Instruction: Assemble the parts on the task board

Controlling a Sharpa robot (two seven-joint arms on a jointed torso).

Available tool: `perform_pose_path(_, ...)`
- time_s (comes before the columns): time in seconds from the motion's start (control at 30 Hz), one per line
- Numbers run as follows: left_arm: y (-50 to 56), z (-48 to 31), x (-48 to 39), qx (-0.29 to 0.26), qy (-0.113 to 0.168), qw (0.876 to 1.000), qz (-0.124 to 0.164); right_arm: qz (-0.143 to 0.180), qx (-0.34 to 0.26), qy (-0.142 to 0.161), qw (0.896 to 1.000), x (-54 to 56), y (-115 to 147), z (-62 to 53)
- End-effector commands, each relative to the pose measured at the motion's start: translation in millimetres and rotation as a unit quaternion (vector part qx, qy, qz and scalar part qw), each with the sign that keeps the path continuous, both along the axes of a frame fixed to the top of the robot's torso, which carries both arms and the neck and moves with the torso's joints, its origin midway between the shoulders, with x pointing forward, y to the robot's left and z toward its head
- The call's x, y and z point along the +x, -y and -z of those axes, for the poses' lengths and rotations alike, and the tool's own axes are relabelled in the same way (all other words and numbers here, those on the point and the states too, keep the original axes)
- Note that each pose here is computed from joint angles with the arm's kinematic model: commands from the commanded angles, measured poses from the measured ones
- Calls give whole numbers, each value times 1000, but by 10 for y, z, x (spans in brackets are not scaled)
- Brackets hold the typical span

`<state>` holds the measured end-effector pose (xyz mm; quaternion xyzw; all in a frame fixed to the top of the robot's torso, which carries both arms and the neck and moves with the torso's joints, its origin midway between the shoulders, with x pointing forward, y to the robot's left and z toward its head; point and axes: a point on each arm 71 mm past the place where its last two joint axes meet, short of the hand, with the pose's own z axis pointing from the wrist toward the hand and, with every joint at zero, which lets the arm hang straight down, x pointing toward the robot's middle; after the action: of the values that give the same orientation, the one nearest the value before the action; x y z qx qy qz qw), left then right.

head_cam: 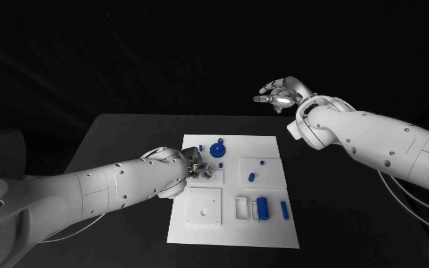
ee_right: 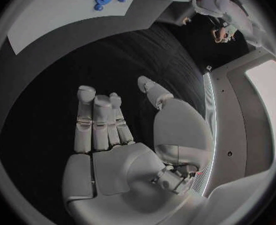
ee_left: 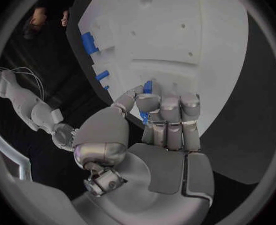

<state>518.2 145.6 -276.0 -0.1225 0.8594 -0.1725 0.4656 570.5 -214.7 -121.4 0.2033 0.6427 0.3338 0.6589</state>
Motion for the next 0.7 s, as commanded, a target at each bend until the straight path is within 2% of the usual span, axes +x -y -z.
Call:
perform_pose_path(0.03,3,-1,1,4,1,1000,4,-6,-1,-5,1000,0,-15,10)
perform_pose_path(0.43,-5,11,3,7,-5,1000,6,-7,-1,-7,1000,1,-17,24)
perform_pose_path(0.7,-2,75,-18,10,-14,1000,7,-7,-2,-8,1000,1,-11,34)
